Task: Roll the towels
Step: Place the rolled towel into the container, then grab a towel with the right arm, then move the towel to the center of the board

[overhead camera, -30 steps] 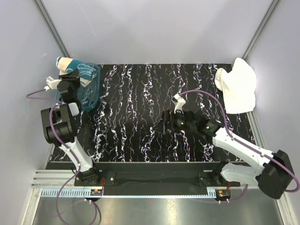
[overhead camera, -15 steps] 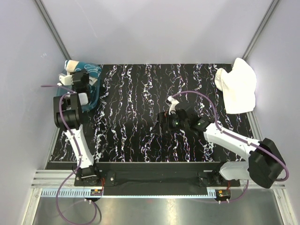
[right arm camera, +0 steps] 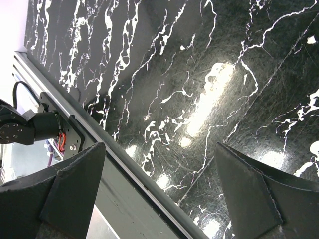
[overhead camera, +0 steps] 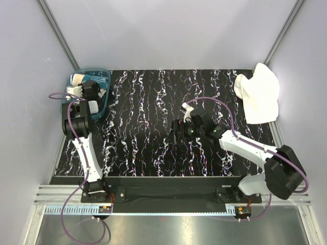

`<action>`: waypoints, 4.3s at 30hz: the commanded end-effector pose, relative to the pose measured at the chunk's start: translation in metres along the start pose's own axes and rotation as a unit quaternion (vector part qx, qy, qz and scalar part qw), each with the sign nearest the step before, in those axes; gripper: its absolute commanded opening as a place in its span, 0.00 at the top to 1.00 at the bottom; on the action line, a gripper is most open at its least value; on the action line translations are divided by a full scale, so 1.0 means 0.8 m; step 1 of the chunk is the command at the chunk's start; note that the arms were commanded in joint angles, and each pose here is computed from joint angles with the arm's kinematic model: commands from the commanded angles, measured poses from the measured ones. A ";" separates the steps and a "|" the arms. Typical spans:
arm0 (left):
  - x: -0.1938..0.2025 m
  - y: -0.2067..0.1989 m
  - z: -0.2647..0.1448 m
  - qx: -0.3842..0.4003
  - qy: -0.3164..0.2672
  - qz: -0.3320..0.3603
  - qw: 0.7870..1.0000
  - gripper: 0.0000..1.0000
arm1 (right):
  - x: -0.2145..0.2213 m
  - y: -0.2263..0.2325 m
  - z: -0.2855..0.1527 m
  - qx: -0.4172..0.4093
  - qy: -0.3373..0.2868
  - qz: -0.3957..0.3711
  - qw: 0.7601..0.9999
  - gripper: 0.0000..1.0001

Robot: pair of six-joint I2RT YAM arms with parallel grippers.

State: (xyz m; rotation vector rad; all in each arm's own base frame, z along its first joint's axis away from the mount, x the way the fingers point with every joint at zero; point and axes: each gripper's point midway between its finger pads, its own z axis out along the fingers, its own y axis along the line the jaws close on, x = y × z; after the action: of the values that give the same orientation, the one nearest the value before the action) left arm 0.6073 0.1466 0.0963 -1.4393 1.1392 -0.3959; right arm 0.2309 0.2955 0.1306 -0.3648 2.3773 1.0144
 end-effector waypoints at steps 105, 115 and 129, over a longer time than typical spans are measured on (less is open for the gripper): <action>-0.065 -0.012 -0.542 0.201 0.352 0.426 0.809 0.01 | -0.223 -0.200 -0.106 0.339 -0.011 0.153 0.928 1.00; -0.068 -0.012 -0.548 0.208 0.351 0.424 0.808 0.01 | -0.259 0.041 -0.234 0.210 -0.176 0.016 0.962 1.00; -0.014 -0.014 -0.540 0.214 0.427 0.384 0.790 0.02 | -0.121 0.013 -0.156 0.180 -0.077 0.108 0.975 1.00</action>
State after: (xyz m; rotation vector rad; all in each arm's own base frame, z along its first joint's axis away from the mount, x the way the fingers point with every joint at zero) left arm 0.2568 -0.0775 0.1933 -0.3175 2.1455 -0.6143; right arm 0.2644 0.1574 0.2490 0.1984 2.4810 0.3521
